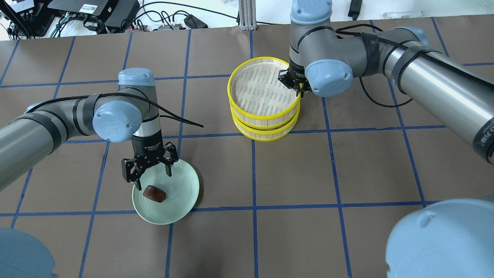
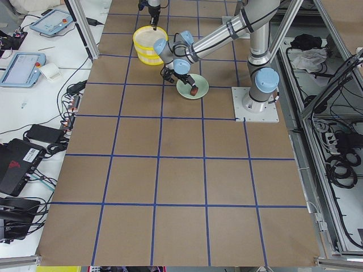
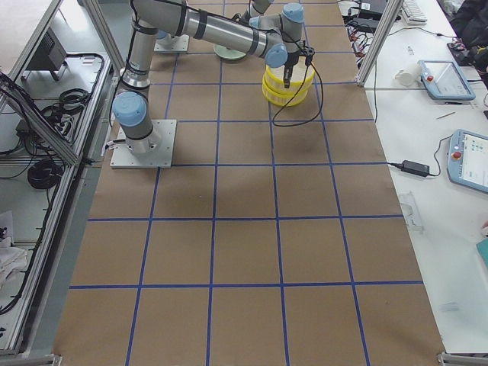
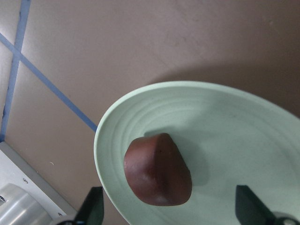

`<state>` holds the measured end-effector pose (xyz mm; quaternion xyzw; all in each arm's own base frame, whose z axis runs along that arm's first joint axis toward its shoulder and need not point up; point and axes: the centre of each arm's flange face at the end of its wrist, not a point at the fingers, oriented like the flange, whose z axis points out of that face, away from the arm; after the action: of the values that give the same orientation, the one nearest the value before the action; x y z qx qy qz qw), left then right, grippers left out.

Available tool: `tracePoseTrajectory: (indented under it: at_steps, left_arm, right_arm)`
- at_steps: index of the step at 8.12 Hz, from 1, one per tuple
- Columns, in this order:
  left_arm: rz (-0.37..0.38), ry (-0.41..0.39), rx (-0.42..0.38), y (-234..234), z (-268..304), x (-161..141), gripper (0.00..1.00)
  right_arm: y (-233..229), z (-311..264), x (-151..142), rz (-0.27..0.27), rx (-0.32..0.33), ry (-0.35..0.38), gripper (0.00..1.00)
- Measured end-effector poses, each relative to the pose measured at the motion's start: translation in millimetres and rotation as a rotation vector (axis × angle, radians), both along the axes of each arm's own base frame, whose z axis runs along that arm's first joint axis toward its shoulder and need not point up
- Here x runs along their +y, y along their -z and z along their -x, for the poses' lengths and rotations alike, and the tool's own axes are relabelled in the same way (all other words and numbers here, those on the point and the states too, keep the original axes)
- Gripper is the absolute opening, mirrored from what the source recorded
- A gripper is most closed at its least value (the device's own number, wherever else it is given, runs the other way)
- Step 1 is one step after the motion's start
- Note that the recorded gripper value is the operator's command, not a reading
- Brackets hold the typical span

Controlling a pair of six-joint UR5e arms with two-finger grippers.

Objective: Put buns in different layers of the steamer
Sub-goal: 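Lower the left gripper and close it on the brown bun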

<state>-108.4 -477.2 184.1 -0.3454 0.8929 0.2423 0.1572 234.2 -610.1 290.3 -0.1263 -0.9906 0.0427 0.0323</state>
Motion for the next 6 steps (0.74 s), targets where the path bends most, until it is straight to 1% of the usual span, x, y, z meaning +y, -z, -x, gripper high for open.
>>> tracePoseTrajectory:
  at_steps: [1, 2, 5, 6]
  left_arm:
    - [-0.006, -0.007, -0.007, 2, 0, 2, 0.90]
    - [-0.013, -0.011, -0.011, 5, 0, 4, 0.86]
    - [-0.031, -0.012, -0.016, 12, -1, 7, 0.86]
    - [-0.036, -0.011, -0.017, 14, -1, 8, 0.81]
  right_arm:
    - [0, 0, 0, 0.000, 0.002, 0.001, 0.00]
    - [1, 0, 0, -0.001, 0.001, 0.003, 0.00]
    - [-1, 0, 2, -0.004, -0.004, 0.004, 0.00]
    - [0, 0, 4, -0.018, -0.003, 0.003, 0.00]
